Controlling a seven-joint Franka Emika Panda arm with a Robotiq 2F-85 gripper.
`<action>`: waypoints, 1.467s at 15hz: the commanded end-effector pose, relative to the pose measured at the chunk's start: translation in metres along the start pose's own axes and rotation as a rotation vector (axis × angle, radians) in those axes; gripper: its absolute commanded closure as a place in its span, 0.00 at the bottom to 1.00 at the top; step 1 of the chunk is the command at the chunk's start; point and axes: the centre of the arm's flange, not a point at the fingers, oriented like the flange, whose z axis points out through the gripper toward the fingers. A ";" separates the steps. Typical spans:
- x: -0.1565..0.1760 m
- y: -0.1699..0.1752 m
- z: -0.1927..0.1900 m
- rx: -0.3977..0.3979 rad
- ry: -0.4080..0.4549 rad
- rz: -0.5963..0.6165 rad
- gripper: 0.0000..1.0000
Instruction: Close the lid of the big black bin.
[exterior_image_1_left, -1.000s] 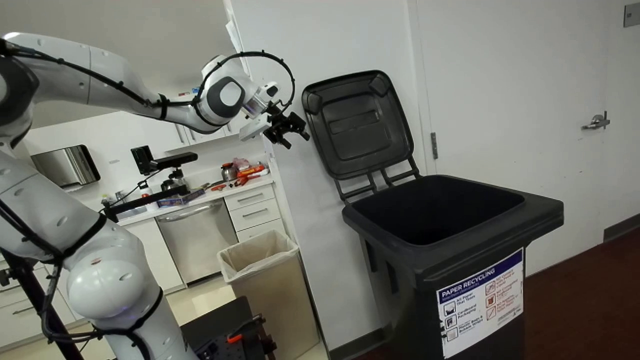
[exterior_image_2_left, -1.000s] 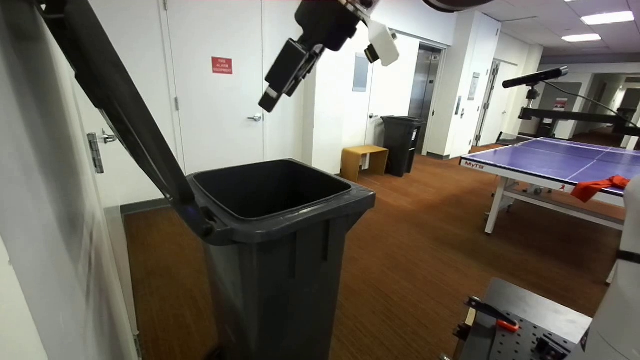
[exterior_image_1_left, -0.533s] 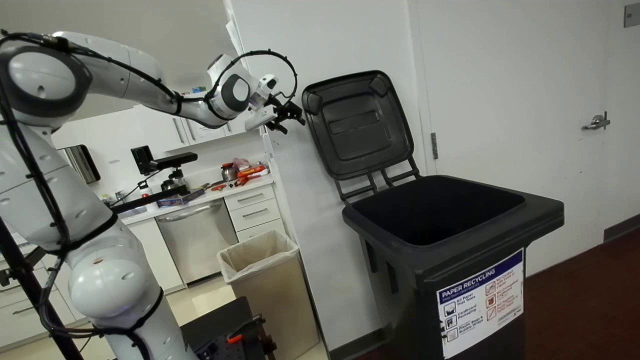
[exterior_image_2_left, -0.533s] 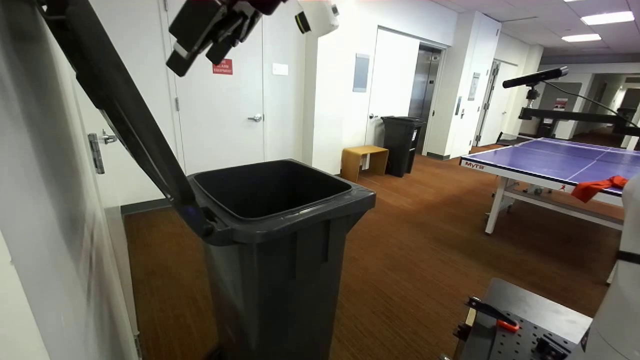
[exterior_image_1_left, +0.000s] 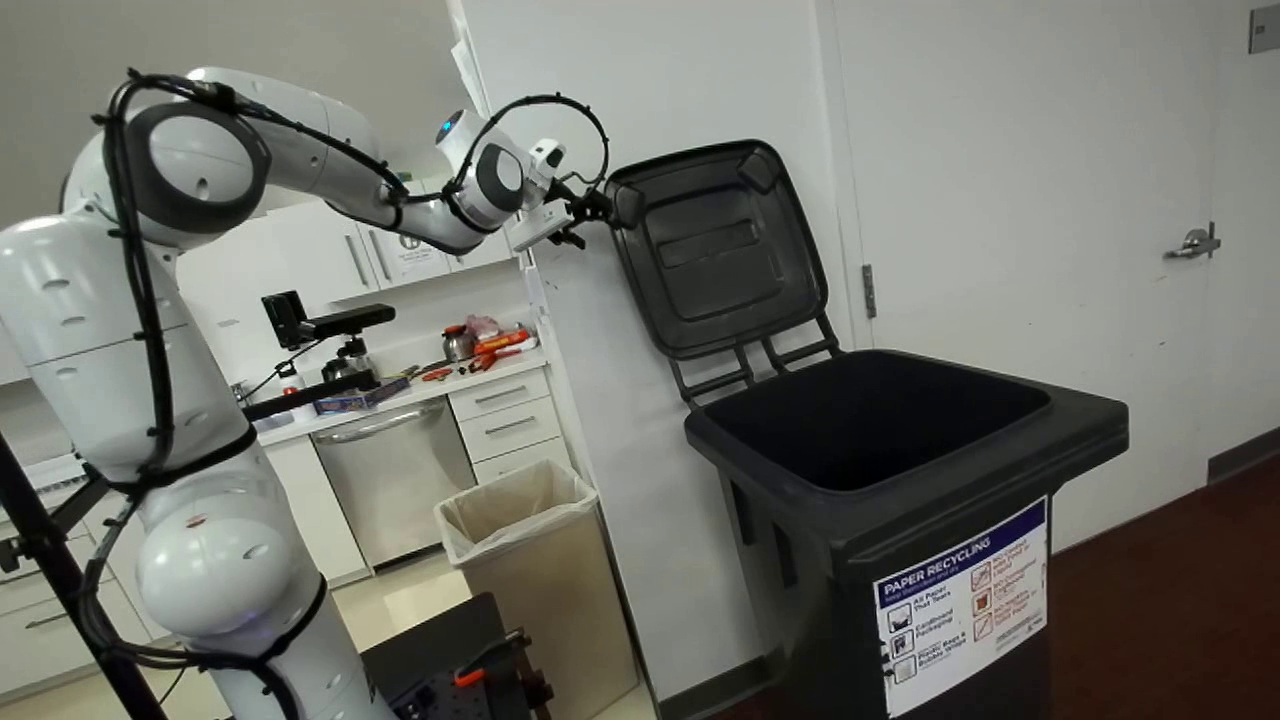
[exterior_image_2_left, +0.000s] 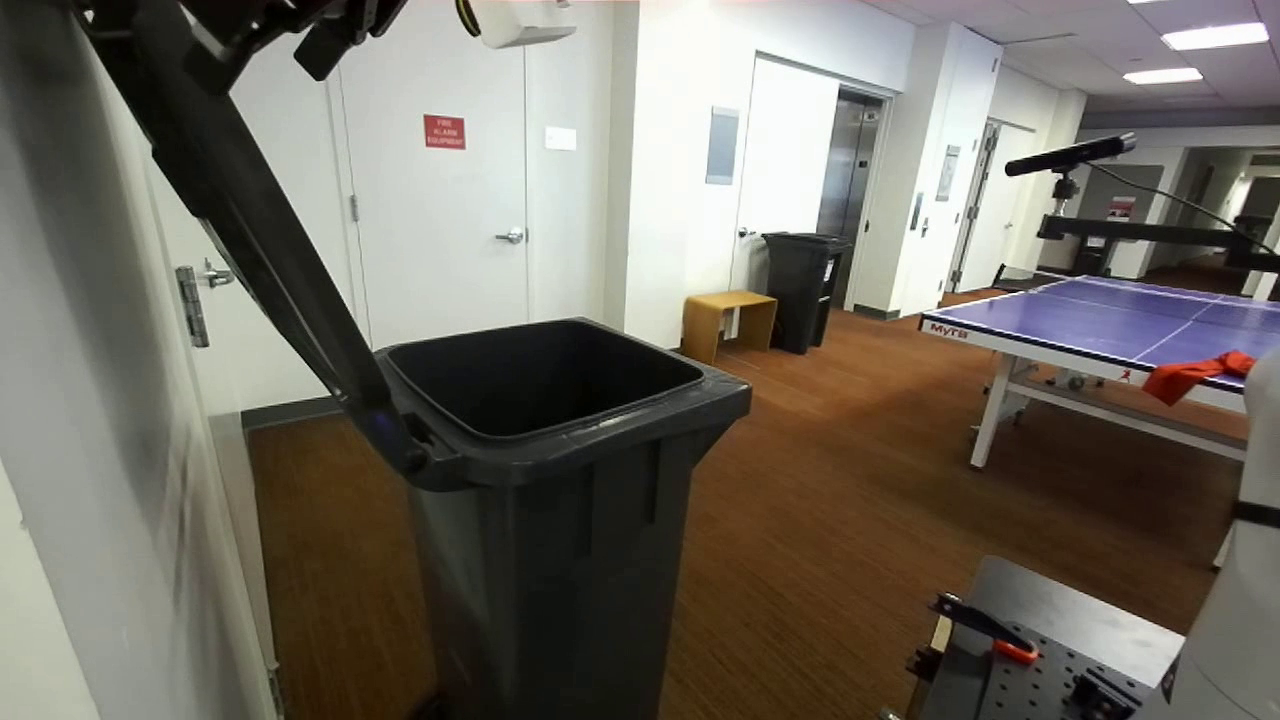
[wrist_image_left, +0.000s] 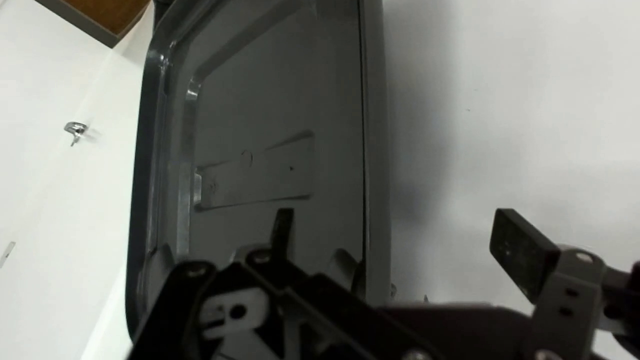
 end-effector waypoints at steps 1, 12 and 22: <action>0.022 -0.007 0.025 0.008 0.045 0.001 0.00; 0.037 -0.012 0.046 -0.071 0.115 -0.003 0.39; 0.030 -0.009 0.020 -0.117 0.137 0.083 0.95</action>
